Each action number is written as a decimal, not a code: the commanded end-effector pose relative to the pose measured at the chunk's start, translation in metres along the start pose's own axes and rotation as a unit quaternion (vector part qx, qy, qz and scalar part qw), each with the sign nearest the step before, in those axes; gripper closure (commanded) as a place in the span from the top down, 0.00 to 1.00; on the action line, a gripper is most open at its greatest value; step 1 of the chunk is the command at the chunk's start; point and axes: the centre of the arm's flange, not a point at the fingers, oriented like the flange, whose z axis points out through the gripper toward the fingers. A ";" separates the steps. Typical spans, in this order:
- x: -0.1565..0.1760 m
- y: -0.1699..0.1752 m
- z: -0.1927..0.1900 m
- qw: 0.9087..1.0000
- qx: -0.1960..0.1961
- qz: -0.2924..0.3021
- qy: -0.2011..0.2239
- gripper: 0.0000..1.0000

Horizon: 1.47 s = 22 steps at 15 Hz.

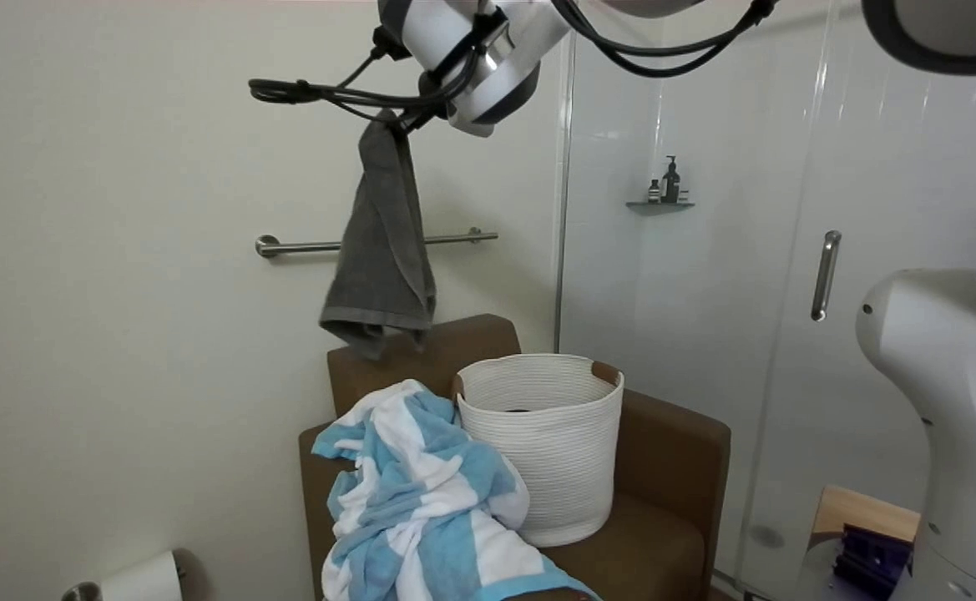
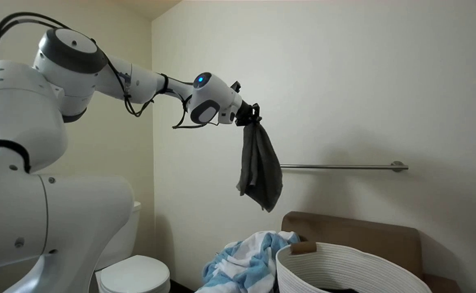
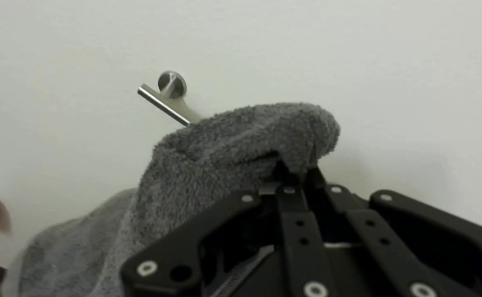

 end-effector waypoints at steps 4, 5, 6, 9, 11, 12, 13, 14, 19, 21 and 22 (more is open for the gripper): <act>-0.014 -0.009 0.003 0.999 0.025 0.027 -0.021 0.08; -0.012 -0.012 0.003 0.999 0.027 0.029 -0.018 0.08; -0.011 -0.015 0.005 0.999 0.028 0.029 -0.016 0.08; -0.008 -0.012 0.008 0.999 0.021 0.018 -0.017 0.07; -0.010 -0.007 0.006 1.000 0.011 0.014 -0.020 0.32; -0.011 -0.005 0.003 1.000 0.014 0.013 -0.022 0.33; -0.012 -0.003 0.000 0.999 0.015 0.013 -0.025 0.40; -0.013 -0.003 -0.003 0.999 0.019 0.013 -0.029 0.45; -0.014 -0.005 -0.015 0.998 0.044 0.018 -0.033 0.78; -0.013 -0.007 -0.016 0.998 0.047 0.019 -0.033 0.92; -0.011 -0.007 -0.018 0.998 0.043 0.018 -0.034 0.97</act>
